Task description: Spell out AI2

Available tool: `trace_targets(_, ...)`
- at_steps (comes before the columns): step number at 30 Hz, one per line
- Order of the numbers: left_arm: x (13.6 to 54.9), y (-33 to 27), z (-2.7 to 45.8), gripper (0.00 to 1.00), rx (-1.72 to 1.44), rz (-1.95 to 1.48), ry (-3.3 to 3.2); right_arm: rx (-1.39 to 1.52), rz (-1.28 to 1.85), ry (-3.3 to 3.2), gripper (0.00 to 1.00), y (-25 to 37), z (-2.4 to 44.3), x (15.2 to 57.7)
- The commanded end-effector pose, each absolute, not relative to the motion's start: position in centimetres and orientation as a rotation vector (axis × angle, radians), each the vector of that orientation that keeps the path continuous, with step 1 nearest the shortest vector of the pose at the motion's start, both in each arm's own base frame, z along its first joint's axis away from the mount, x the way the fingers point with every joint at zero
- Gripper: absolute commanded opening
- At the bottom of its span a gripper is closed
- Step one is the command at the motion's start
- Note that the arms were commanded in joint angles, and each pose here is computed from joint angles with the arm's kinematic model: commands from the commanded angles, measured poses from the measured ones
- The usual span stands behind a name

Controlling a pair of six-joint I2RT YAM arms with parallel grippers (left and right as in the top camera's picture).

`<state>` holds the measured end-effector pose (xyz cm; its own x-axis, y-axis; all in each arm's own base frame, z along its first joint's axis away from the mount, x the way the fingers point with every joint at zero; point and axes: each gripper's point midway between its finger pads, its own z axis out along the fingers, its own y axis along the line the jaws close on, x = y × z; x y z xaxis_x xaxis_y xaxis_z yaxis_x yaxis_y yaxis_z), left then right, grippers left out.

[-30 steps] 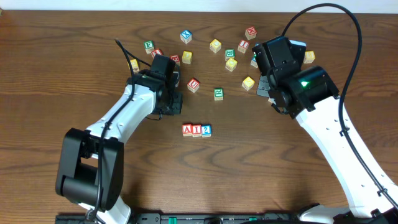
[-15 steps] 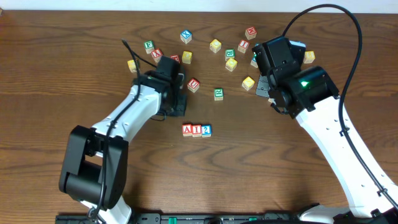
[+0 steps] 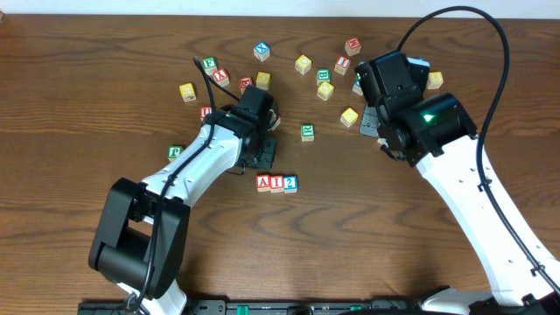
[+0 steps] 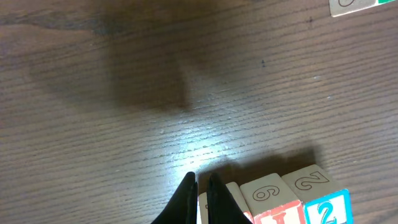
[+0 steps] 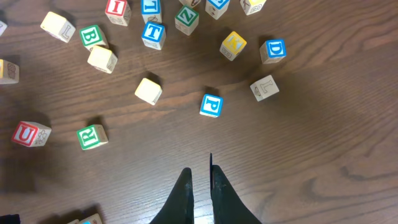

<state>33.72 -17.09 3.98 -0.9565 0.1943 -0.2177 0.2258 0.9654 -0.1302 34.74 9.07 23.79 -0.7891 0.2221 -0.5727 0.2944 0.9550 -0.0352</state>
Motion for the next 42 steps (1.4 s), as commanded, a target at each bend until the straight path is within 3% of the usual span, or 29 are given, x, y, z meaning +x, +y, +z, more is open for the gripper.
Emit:
trace_targets(1,33.6,-16.6,3.1,0.07,0.295,-0.191,2.931,0.395,-0.145,2.477,0.05,8.8,25.0,34.8)
trace_targets(10,33.3,-16.5,0.9,0.08,0.287,-0.169,2.986,0.395,-0.145,2.476,0.05,8.8,25.0,34.8)
trace_targets(42,32.0,-17.9,0.9,0.08,0.348,-0.159,3.000,0.396,-0.142,2.474,0.05,8.8,25.0,34.9)
